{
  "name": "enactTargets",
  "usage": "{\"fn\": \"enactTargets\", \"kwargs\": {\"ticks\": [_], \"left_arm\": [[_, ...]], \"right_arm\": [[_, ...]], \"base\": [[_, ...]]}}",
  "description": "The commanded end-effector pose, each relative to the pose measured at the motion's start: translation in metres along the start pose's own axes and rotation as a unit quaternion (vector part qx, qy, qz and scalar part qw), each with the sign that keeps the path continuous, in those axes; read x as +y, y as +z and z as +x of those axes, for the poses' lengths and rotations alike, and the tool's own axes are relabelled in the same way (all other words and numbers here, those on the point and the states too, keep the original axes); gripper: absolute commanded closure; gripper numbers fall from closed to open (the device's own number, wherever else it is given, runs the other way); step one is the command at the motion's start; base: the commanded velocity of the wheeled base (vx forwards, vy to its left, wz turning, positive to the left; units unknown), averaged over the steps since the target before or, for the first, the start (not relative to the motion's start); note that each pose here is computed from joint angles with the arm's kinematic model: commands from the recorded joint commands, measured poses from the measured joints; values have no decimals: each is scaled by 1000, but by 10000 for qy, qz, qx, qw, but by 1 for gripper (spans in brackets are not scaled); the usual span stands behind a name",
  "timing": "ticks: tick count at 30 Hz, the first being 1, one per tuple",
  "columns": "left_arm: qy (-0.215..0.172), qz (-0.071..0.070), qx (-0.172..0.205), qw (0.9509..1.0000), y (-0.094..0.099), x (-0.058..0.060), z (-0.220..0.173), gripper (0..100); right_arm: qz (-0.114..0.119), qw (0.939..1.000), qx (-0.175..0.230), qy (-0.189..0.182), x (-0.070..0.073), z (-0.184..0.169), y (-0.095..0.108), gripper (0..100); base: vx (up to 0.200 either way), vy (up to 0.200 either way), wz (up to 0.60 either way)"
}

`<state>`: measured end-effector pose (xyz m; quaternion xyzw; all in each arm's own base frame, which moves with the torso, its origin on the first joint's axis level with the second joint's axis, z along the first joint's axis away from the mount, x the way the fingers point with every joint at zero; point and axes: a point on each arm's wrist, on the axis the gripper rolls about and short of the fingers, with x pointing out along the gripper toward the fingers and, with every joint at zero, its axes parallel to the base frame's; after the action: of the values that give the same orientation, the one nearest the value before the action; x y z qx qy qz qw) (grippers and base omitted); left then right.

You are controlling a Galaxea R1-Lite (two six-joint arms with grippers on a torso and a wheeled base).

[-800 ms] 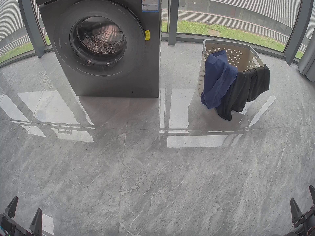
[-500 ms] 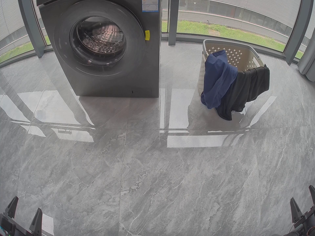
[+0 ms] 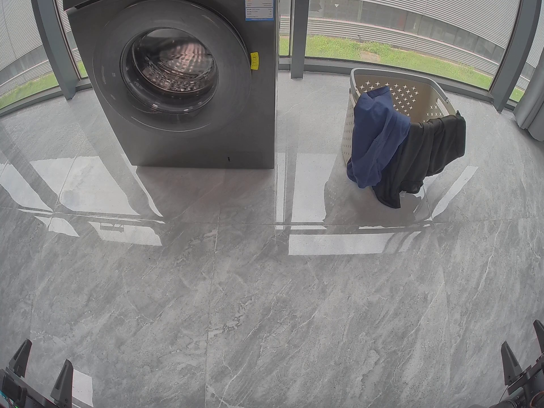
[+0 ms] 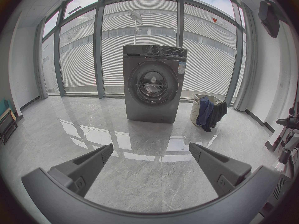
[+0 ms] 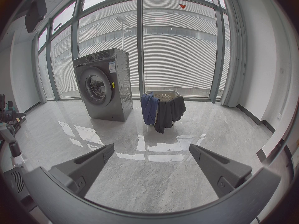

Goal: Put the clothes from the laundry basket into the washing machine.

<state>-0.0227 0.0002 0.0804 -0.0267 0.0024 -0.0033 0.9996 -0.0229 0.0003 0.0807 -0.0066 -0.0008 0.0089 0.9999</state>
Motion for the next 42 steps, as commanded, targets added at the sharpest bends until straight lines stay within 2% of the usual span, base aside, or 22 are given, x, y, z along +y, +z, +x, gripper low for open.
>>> {"fn": "enactTargets", "kwargs": {"ticks": [1, 7, 28, 37, 42], "left_arm": [[3, -1, -8, 10000, -5, 0, 0, 0], [-5, -1, -8, 10000, -5, 0, 0, 0], [3, -1, -8, 10000, -5, 0, 0, 0], [-5, -9, -8, 10000, -5, 0, 0, 0], [3, -17, -8, 10000, -5, 0, 0, 0]], "right_arm": [[-18, 10000, 8, -5, 0, 0, -5, 0], [-11, 10000, 8, -5, 0, 0, -5, 0], [-18, 10000, 8, -5, 0, 0, -5, 0], [-18, 10000, 8, -5, 0, 0, -5, 0], [-18, 10000, 8, -5, 0, 0, -5, 0]], "base": [[0, 0, 0], [0, 0, 0], [200, 0, 0], [0, 0, 0], [0, -200, 0]]}}
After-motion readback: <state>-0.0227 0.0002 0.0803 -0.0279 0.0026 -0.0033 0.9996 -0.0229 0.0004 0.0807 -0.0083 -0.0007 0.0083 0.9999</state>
